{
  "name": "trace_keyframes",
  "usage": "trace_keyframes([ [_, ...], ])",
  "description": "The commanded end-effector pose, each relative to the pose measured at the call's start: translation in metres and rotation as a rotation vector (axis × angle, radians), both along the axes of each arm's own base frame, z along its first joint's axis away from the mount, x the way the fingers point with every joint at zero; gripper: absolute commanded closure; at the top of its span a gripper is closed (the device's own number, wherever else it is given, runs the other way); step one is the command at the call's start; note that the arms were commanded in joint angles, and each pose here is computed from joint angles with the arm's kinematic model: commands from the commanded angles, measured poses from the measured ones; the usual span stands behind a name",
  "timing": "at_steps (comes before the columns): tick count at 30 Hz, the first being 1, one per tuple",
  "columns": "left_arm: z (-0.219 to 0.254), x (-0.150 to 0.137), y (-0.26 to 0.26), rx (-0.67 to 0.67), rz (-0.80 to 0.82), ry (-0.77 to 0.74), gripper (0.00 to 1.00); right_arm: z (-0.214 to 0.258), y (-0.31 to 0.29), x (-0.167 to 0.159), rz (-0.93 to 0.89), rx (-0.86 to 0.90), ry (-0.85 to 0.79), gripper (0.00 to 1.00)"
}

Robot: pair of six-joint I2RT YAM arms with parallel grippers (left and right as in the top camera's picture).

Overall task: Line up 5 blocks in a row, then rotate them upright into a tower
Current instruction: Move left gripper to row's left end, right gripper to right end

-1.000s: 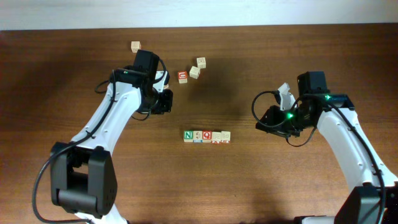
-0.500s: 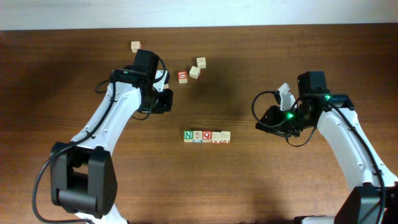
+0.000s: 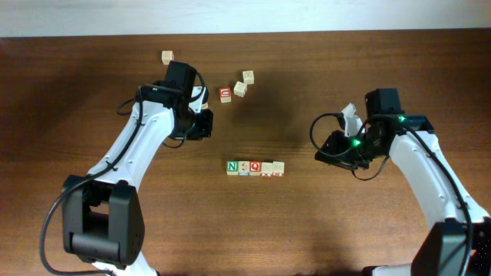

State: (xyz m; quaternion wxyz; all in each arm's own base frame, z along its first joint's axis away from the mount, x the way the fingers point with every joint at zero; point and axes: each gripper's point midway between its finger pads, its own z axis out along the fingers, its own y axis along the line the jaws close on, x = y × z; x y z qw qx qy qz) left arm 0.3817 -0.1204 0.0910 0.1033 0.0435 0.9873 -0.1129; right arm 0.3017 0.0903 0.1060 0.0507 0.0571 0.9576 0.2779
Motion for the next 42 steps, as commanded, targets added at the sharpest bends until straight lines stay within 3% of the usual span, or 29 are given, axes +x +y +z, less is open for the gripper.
trace_keyframes([
  [1,-0.016,-0.009,0.003,0.016,0.01,0.041,1.0,-0.014,-0.004,-0.003,-0.016,-0.011,0.049,0.71],
  [16,-0.044,-0.034,-0.006,0.03,-0.031,0.097,1.0,-0.019,-0.001,-0.002,-0.026,-0.009,0.069,0.71],
  [42,-0.052,-0.035,-0.008,0.028,0.008,0.125,1.0,-0.025,0.02,0.003,-0.042,-0.073,0.06,0.71],
])
